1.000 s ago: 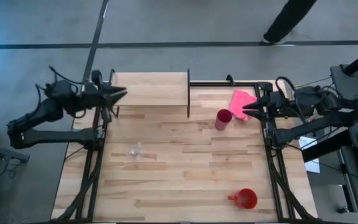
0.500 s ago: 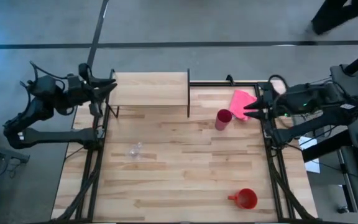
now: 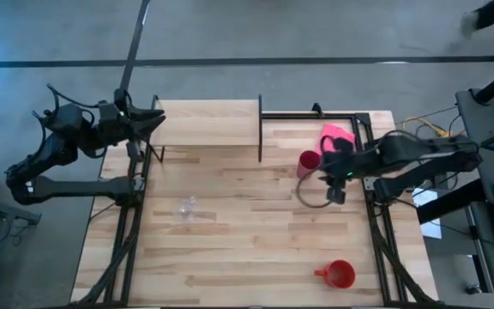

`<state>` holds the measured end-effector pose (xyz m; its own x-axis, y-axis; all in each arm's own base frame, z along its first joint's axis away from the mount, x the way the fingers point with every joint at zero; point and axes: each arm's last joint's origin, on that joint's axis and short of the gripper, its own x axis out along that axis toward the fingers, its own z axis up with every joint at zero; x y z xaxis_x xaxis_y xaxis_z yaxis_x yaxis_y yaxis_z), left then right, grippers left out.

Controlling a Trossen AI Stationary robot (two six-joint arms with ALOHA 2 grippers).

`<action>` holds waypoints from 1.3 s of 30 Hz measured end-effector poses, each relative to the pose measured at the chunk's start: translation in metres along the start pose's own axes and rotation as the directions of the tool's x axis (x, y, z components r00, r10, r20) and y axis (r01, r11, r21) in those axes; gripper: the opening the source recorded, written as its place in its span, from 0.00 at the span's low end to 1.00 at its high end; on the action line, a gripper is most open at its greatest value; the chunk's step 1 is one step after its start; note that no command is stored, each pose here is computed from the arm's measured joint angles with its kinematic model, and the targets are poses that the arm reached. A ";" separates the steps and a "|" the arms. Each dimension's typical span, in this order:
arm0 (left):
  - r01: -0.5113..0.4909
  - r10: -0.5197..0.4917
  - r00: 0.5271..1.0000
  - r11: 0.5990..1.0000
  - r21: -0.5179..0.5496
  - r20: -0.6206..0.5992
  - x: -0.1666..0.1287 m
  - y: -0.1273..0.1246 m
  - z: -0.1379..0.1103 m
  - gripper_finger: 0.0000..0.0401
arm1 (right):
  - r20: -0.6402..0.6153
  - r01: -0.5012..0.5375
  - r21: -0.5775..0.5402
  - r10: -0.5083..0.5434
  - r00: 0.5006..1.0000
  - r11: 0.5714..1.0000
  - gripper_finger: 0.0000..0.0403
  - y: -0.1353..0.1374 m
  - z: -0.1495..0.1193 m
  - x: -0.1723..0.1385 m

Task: Stack small to large cups/mugs on shelf
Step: Put the pink cup on the shelf

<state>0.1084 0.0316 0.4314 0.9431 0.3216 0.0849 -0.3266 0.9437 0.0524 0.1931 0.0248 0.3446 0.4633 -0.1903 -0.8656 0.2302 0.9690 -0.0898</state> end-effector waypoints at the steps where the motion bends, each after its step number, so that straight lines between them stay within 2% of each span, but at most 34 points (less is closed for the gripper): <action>1: 0.000 0.000 1.000 1.000 0.000 0.000 0.000 0.000 0.000 0.13 | -0.023 0.022 -0.008 -0.022 0.999 1.000 0.29 0.002 0.000 0.007; 6: 0.000 0.000 1.000 1.000 -0.001 0.003 -0.001 0.000 0.001 0.13 | -0.079 0.184 -0.069 -0.189 0.979 0.980 0.26 0.005 0.002 0.036; 9: 0.001 -0.001 1.000 1.000 -0.007 0.004 -0.001 0.000 0.001 0.13 | -0.115 0.216 -0.068 -0.223 0.968 0.974 0.24 0.002 0.006 0.047; 13: 0.004 -0.003 1.000 0.997 -0.083 0.010 -0.003 0.000 0.001 0.13 | -0.204 0.139 -0.029 -0.142 0.969 0.990 0.24 -0.006 0.011 0.061; 15: 0.006 -0.005 1.000 0.994 -0.105 0.013 -0.004 0.000 0.002 0.13 | -0.228 0.152 -0.026 -0.154 0.961 0.988 0.24 -0.012 0.013 0.067; 19: 0.060 -0.057 0.998 0.993 -0.106 0.027 -0.007 -0.001 0.003 0.13 | -0.274 0.180 0.027 -0.165 0.948 0.983 0.24 -0.031 0.017 0.079; 23: 0.099 -0.095 0.995 0.989 -0.106 0.039 -0.011 -0.002 0.005 0.13 | -0.318 0.137 0.122 -0.092 0.944 0.983 0.24 -0.048 0.019 0.089; 28: 0.099 -0.094 0.994 0.989 -0.105 0.055 -0.015 -0.002 0.006 0.13 | -0.331 0.128 0.150 -0.073 0.941 0.980 0.23 -0.057 0.022 0.096; 34: 0.100 -0.093 0.993 0.990 -0.104 0.072 -0.021 -0.001 0.008 0.13 | -0.315 -0.019 0.178 0.075 0.946 0.984 0.23 -0.054 0.025 0.101; 39: 0.100 -0.091 0.992 0.990 -0.101 0.086 -0.026 -0.001 0.009 0.13 | -0.287 -0.022 0.174 0.072 0.955 0.984 0.23 -0.054 0.028 0.103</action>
<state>0.0834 0.0218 0.4380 0.9600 0.2262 0.1652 -0.2226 0.9741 -0.0406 0.2518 -0.0517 0.2743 0.2131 -0.0668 -0.9747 0.3656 0.9306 0.0162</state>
